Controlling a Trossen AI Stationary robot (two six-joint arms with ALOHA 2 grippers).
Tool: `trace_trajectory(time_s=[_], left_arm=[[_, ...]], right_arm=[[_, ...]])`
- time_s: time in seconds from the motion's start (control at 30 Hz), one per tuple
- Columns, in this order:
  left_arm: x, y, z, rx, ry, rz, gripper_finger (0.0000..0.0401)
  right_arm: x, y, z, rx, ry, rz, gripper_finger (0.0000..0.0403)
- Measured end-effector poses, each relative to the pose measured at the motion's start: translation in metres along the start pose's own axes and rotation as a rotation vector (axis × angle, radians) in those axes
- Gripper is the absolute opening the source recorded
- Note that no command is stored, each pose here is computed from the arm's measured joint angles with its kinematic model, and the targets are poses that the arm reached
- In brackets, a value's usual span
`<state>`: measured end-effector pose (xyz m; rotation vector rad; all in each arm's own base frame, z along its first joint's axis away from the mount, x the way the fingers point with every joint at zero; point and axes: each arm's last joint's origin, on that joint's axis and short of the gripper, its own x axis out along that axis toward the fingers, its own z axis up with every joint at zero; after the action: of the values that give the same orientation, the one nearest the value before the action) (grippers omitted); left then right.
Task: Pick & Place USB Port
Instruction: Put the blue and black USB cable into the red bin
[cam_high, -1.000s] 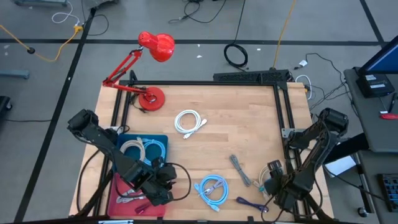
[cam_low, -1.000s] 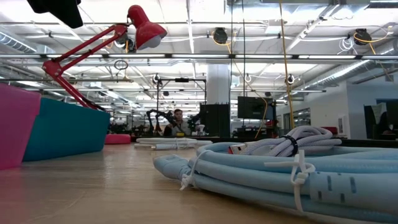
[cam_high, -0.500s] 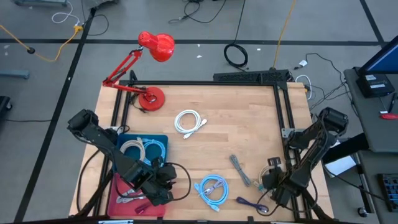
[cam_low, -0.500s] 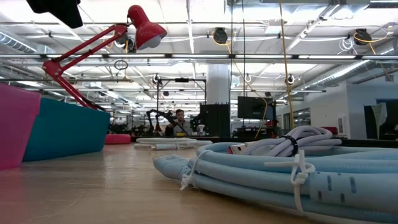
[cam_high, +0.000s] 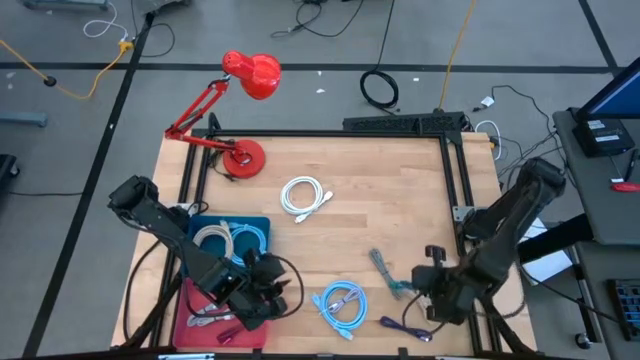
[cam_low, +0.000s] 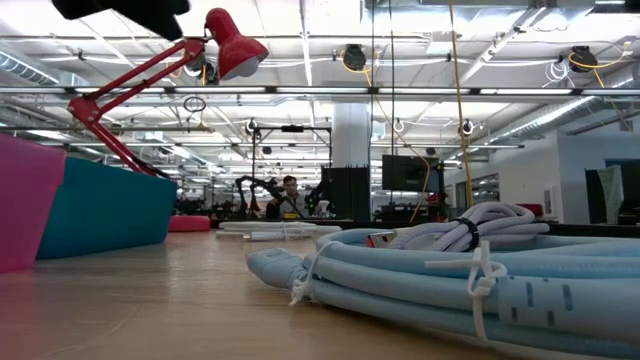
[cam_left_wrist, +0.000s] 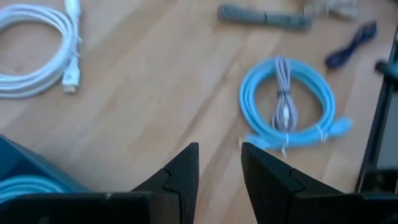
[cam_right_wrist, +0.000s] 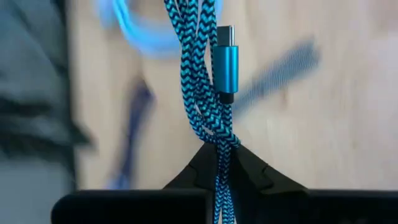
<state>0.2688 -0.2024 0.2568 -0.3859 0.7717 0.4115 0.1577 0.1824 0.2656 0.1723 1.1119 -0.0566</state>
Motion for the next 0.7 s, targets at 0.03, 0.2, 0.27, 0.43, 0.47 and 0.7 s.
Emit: trace_trajectory(time_s=[0.03, 0.2, 0.27, 0.43, 0.47, 0.7], left_arm=[[0.0, 0.0, 0.001, -0.013, -0.021, 0.004, 0.0122], [0.006, 0.004, 0.012, -0.089, -0.106, 0.044, 0.0122], [0.012, 0.005, 0.022, -0.104, -0.143, 0.042, 0.0122], [0.026, 0.007, 0.073, -0.084, -0.272, -0.085, 0.0122], [0.027, 0.009, 0.086, -0.078, -0.311, -0.129, 0.0122], [-0.013, 0.036, 0.153, 0.043, -0.553, -0.36, 0.0124]], right_arm=[[-0.01, -0.001, 0.008, 0.034, -0.073, 0.003, 0.001], [-0.056, -0.004, 0.05, 0.143, -0.43, 0.031, 0.001], [-0.069, -0.003, 0.068, 0.165, -0.556, 0.068, 0.001], [-0.089, 0.005, 0.107, 0.143, -0.855, 0.181, 0.0009], [-0.092, 0.006, 0.112, 0.139, -0.899, 0.191, 0.0009], [-0.095, 0.01, 0.12, 0.126, -0.97, 0.205, 0.0009]])
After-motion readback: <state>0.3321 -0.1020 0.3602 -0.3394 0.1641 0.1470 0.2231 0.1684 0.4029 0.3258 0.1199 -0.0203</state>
